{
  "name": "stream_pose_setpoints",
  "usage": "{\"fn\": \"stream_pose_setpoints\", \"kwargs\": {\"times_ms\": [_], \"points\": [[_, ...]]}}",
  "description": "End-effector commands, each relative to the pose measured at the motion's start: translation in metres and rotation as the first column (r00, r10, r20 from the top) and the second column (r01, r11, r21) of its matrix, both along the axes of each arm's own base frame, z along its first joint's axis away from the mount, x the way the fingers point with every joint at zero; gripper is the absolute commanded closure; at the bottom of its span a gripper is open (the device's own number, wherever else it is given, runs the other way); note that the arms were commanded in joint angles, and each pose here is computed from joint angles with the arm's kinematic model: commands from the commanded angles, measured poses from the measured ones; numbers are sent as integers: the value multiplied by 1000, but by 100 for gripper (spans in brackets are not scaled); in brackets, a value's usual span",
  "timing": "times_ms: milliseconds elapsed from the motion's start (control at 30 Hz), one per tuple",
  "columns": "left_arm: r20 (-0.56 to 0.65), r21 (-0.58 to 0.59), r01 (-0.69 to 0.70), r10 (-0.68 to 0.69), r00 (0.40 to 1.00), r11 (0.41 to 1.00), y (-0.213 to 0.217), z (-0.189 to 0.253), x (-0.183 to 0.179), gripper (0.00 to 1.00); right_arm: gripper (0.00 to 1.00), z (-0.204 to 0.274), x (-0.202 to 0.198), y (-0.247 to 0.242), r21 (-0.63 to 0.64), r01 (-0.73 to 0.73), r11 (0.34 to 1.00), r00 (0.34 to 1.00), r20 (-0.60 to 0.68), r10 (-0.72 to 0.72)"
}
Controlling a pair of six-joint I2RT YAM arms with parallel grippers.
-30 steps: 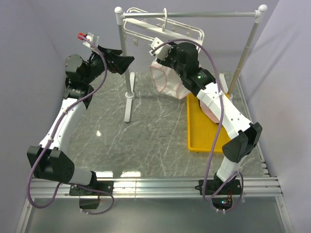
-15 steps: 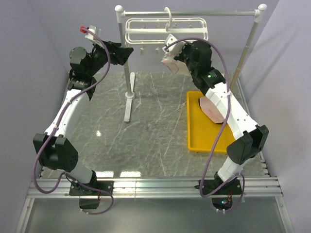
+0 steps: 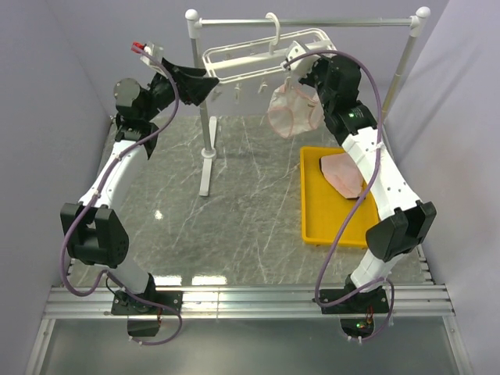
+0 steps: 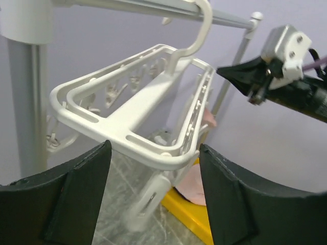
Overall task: Clip the underwear to the hanger
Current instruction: Open the clamp at the hanger.
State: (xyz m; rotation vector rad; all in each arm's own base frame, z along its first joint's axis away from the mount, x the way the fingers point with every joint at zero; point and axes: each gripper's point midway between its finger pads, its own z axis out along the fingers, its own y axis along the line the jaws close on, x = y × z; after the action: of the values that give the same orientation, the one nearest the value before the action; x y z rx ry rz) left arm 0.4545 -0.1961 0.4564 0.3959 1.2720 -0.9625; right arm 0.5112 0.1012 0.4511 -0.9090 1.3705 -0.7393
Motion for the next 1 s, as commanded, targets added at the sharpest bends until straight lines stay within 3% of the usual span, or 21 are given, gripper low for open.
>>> {"fn": "stream_pose_setpoints", "kwargs": {"times_ms": [0,233,433,633,667,733,833,967], "points": [[74,-60,178,-173,982,982,-11,24,-41,26,96,52,-3,-5,36,-7,999,991,133,2],[-33,-140,300,-308,951,944,-22,24,-47,42,93,59,17,-9,63,-1,998,985,172,-10],[18,-157,281,-282,959,947,-18,36,-52,43,89,63,20,-13,74,2,997,980,197,-17],[59,-17,135,-134,989,991,-7,19,-48,40,88,68,23,-20,101,6,995,979,203,-27],[131,53,101,-107,986,993,-4,19,-54,39,88,69,22,-21,103,0,995,979,202,-21],[100,112,69,-80,992,991,-1,-1,-52,38,87,74,14,-21,119,-14,993,978,206,-10],[149,221,44,-78,986,974,1,-15,-58,38,87,70,7,-18,120,-37,992,981,192,13],[154,222,12,-47,987,975,1,-18,-51,37,87,70,3,-18,122,-40,992,981,193,16]]}}
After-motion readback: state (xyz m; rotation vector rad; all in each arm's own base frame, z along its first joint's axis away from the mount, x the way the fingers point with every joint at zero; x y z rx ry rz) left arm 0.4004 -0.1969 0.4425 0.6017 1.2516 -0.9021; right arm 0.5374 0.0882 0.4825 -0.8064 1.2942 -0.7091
